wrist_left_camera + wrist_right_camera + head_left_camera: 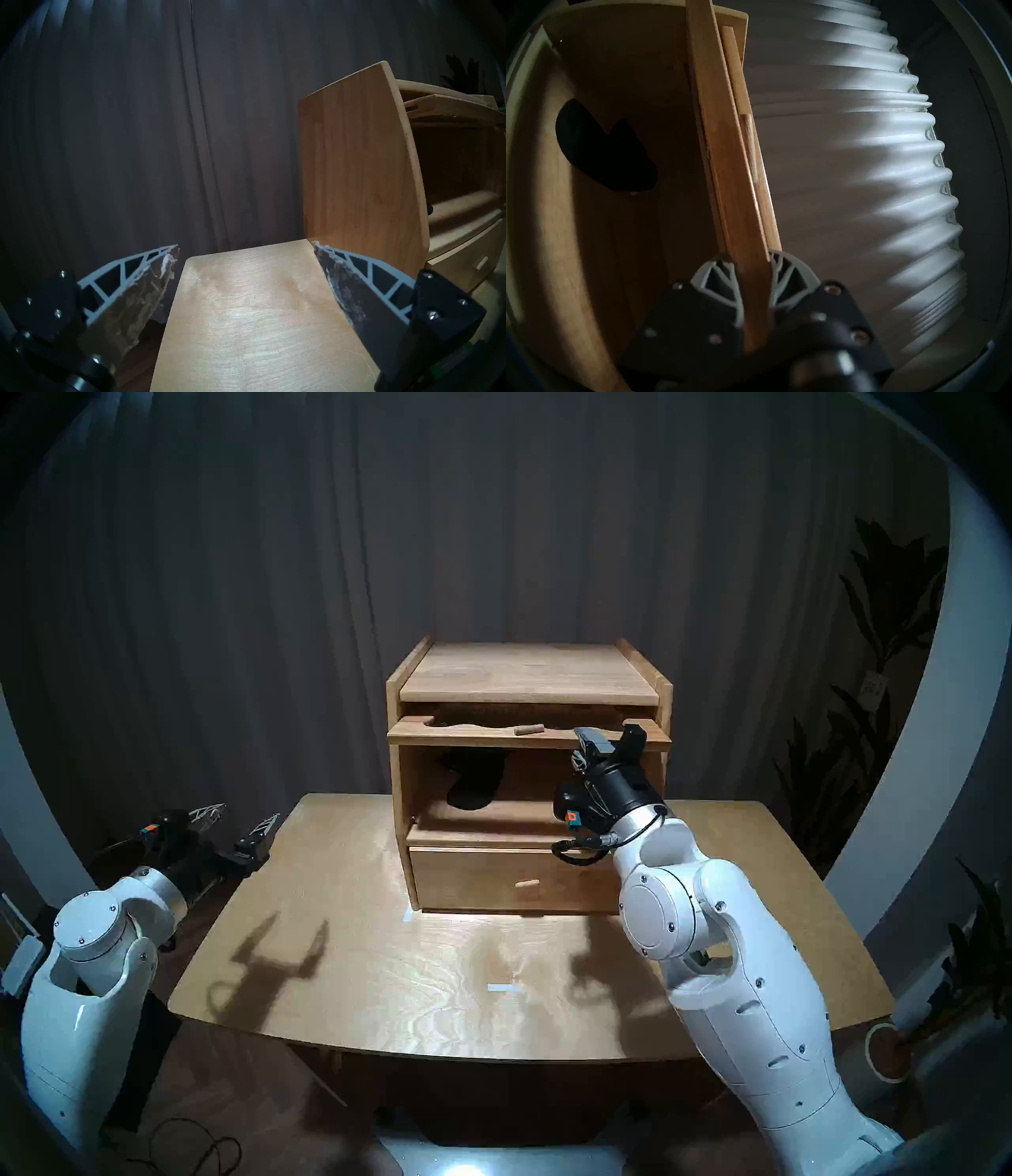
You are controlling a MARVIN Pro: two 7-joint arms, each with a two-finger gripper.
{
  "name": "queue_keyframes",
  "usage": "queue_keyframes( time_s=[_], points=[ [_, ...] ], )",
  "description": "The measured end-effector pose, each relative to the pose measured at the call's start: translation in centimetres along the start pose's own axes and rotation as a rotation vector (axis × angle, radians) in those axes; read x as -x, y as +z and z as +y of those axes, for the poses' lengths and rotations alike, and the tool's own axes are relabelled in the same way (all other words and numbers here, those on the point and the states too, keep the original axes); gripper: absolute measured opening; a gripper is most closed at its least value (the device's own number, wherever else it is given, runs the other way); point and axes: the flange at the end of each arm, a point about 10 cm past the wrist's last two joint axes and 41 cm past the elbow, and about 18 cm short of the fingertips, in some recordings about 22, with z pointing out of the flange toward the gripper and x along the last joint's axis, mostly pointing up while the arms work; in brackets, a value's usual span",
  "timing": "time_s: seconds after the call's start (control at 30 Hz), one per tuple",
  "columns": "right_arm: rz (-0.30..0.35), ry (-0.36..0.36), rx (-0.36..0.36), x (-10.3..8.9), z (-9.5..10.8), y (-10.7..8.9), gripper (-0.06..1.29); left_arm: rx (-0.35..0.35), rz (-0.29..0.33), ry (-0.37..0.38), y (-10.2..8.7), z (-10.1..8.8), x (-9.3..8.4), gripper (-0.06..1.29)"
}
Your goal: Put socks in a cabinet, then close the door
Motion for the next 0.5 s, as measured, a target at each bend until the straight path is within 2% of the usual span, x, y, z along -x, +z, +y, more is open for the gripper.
queue_keyframes(
  time_s=[0.5],
  points=[
    [0.007,0.057,0.023,-1.4,0.0,-3.1,0.09,0.001,0.0,0.0,0.0,0.0,0.0,1.26]
  ],
)
